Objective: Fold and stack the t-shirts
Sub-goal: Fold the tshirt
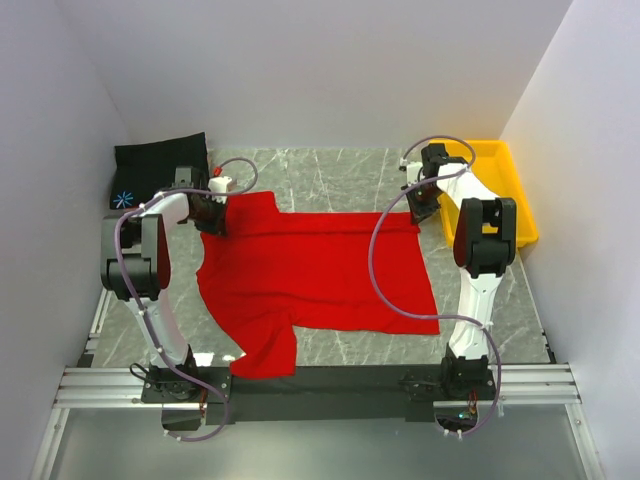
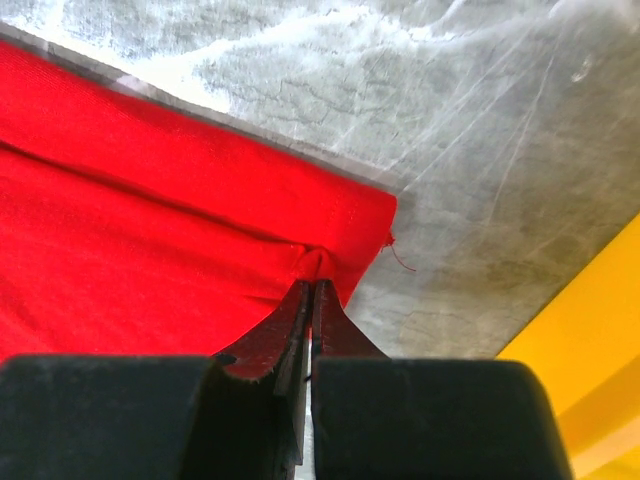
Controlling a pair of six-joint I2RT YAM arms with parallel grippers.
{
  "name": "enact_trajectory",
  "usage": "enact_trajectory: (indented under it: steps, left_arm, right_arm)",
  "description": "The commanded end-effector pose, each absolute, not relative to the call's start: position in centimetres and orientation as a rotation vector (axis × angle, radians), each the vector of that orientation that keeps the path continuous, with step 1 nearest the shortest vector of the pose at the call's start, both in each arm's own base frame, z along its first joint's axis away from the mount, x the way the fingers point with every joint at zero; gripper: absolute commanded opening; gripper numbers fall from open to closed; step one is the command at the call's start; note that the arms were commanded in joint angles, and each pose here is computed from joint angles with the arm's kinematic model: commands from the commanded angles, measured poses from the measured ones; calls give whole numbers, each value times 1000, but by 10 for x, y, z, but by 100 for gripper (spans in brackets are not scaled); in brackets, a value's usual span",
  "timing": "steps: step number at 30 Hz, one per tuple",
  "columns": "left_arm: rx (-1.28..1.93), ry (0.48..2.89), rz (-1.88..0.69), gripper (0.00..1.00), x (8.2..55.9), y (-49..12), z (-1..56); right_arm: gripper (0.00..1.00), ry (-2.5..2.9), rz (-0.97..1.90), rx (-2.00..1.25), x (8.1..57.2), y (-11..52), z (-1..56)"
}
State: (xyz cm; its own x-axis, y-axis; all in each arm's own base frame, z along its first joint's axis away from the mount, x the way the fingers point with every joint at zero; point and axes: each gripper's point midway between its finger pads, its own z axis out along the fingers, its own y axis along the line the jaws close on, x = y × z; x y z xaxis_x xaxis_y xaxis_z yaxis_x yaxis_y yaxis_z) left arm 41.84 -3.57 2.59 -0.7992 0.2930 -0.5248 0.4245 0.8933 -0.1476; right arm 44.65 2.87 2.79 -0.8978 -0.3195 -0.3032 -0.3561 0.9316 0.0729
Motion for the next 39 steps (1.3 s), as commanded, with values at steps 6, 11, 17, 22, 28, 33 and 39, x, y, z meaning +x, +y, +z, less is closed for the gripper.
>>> enact_trajectory:
  steps: [6, 11, 17, 22, 28, 33, 39]
  left_arm:
    - [561, 2487, -323, 1, 420, -33, 62]
    - [555, 2467, -316, 1, 419, -33, 65]
    - [556, 2442, -323, 1, 421, -35, 74]
    - [551, 2422, -318, 1, 417, -34, 79]
    - [548, 2530, -331, 1, 403, -30, 43]
    - [580, 2565, -382, 27, 403, -35, 42]
    - [618, 2383, -375, 61, 443, -42, 105]
  right_arm:
    - [0, 2719, 97, -592, 452, 20, 65]
    - [0, 2721, 124, -606, 444, 23, 63]
    - [0, 2706, 125, -608, 444, 24, 68]
    - [0, 2669, 145, -622, 442, 27, 74]
    - [0, 2757, 133, -667, 428, 23, 40]
    - [14, 2793, 128, -705, 425, 24, 32]
    - [45, 2708, 218, -707, 434, 38, 75]
